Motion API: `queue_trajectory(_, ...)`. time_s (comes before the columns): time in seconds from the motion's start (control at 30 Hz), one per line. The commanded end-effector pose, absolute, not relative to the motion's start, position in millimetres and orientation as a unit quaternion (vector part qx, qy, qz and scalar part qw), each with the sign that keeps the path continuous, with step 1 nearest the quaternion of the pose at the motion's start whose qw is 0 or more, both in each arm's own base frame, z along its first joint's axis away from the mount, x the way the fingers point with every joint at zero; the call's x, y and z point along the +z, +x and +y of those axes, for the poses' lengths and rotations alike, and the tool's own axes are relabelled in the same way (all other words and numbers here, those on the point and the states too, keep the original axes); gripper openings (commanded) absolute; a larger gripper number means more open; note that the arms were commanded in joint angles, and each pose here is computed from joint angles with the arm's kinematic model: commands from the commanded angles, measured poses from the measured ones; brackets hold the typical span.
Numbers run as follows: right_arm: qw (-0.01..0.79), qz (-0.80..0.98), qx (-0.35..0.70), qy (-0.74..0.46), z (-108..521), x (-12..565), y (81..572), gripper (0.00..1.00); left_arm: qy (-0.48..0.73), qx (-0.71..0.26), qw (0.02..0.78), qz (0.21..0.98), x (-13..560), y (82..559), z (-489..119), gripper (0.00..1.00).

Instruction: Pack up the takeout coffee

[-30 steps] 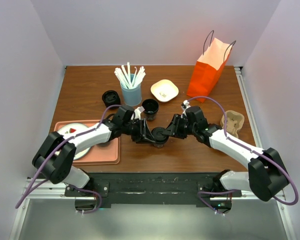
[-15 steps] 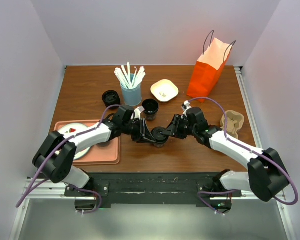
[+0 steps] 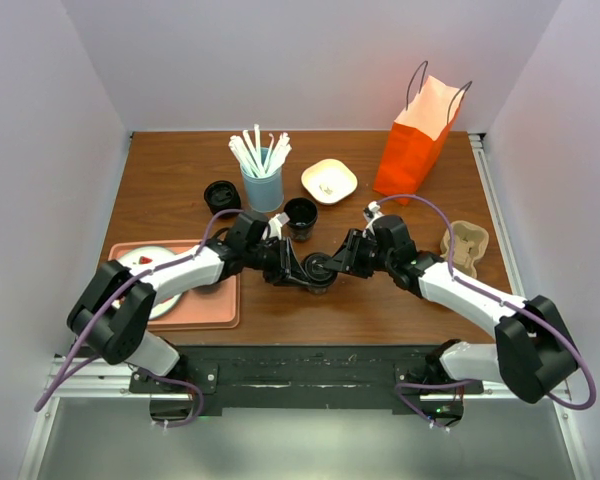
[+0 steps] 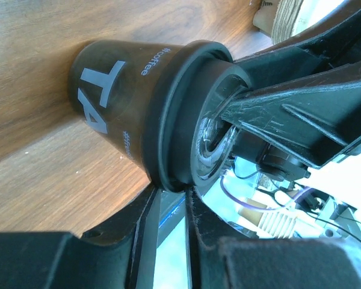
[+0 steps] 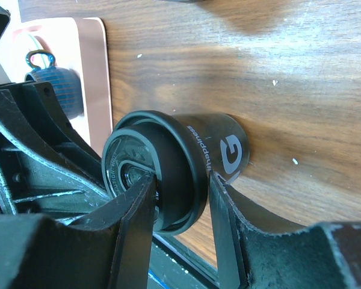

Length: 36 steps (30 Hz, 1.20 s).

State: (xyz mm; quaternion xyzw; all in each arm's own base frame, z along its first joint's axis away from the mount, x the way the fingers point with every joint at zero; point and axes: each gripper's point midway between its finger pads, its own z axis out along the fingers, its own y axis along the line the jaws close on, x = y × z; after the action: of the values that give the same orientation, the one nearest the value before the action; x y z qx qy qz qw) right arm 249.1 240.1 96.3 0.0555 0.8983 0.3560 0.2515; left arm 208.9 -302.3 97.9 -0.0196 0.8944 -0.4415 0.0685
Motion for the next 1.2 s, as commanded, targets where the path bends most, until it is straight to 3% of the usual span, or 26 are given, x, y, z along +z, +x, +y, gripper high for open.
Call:
queue_trajectory(0.0,0.173,0.954,0.234,0.074,198.0,22.6,211.4,0.40,-0.038,-0.283,0.055,0.957,12.5,192.2,-252.0,0.02)
queue_trajectory(0.33,0.172,0.953,0.235,0.080,198.9,23.5,212.7,0.40,-0.028,-0.288,0.063,0.955,19.3,196.5,-254.7,0.14)
queue_trajectory(0.63,0.196,0.942,0.267,0.048,215.3,60.7,229.1,0.45,0.006,-0.313,0.109,0.943,88.5,224.2,-271.0,0.39)
queue_trajectory(0.87,0.212,0.931,0.296,0.021,229.7,96.4,240.6,0.52,0.021,-0.310,0.137,0.941,118.1,237.5,-274.4,0.43)
queue_trajectory(1.17,0.218,0.925,0.312,-0.001,238.7,121.0,247.5,0.55,0.033,-0.286,0.179,0.941,130.6,264.3,-267.6,0.47)
